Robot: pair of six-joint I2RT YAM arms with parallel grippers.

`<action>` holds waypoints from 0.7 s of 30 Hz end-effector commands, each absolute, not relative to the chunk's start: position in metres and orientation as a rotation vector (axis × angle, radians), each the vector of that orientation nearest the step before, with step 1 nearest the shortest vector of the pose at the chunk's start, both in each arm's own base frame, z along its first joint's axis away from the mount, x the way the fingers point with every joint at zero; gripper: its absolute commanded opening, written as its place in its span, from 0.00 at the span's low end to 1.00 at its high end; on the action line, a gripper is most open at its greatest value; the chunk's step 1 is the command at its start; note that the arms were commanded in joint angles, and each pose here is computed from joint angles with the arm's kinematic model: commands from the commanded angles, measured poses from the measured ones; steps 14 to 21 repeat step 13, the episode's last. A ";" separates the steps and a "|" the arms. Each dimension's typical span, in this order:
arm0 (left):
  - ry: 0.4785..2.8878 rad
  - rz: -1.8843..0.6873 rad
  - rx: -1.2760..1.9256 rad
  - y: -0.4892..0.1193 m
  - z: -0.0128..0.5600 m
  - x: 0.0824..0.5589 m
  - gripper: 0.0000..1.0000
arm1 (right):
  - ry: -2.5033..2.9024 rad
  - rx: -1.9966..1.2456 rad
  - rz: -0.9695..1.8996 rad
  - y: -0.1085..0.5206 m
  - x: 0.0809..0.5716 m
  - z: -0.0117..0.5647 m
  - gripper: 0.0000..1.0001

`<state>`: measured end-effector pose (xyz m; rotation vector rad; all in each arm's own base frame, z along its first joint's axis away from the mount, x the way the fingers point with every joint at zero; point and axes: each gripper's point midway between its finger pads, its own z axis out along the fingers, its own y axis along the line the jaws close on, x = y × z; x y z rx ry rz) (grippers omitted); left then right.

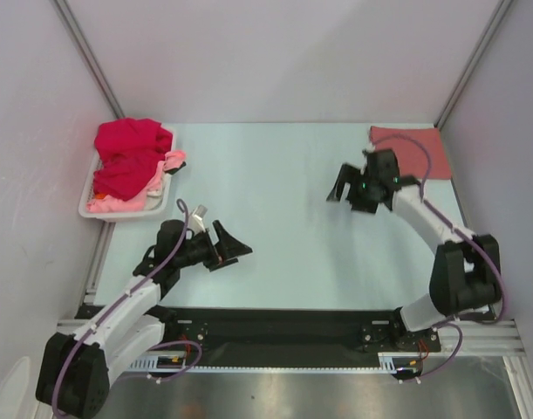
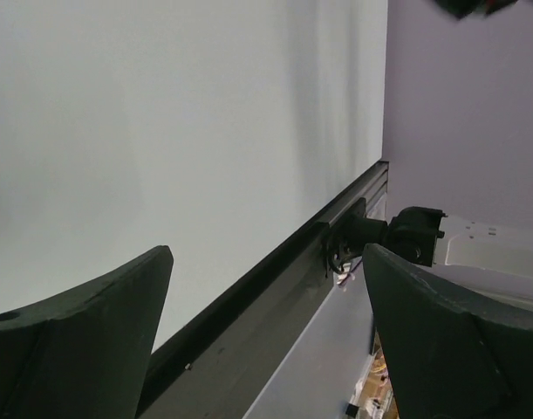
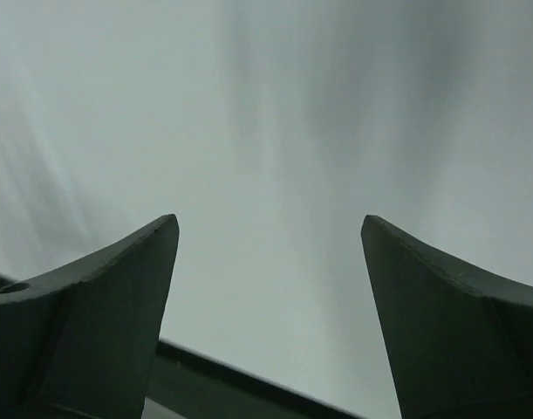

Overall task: Fold and stack the t-shirts
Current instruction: Reset both grippers

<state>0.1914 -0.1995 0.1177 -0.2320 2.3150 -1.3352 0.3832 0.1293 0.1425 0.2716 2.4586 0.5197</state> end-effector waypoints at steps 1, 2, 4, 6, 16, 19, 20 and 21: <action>2.156 -1.416 -0.243 -0.204 0.140 0.197 0.98 | 2.307 0.370 0.811 0.150 0.342 0.173 0.92; 2.120 -1.442 -0.233 -0.205 0.145 0.195 0.98 | 2.321 0.439 0.914 0.157 0.319 0.154 0.93; 2.080 -1.502 -0.254 -0.206 0.142 0.191 0.98 | 2.264 0.433 1.027 0.166 0.294 0.159 1.00; 2.043 -1.579 -0.288 -0.207 0.136 0.183 0.98 | 2.294 0.486 1.048 0.168 0.269 0.131 1.00; 1.821 -1.827 -0.438 -0.197 0.134 0.151 0.99 | 2.224 0.512 1.234 0.171 0.207 0.116 1.00; 1.821 -1.827 -0.438 -0.197 0.134 0.151 0.99 | 2.224 0.512 1.234 0.171 0.207 0.116 1.00; 1.821 -1.827 -0.438 -0.197 0.134 0.151 0.99 | 2.224 0.512 1.234 0.171 0.207 0.116 1.00; 1.821 -1.827 -0.438 -0.197 0.134 0.151 0.99 | 2.224 0.512 1.234 0.171 0.207 0.116 1.00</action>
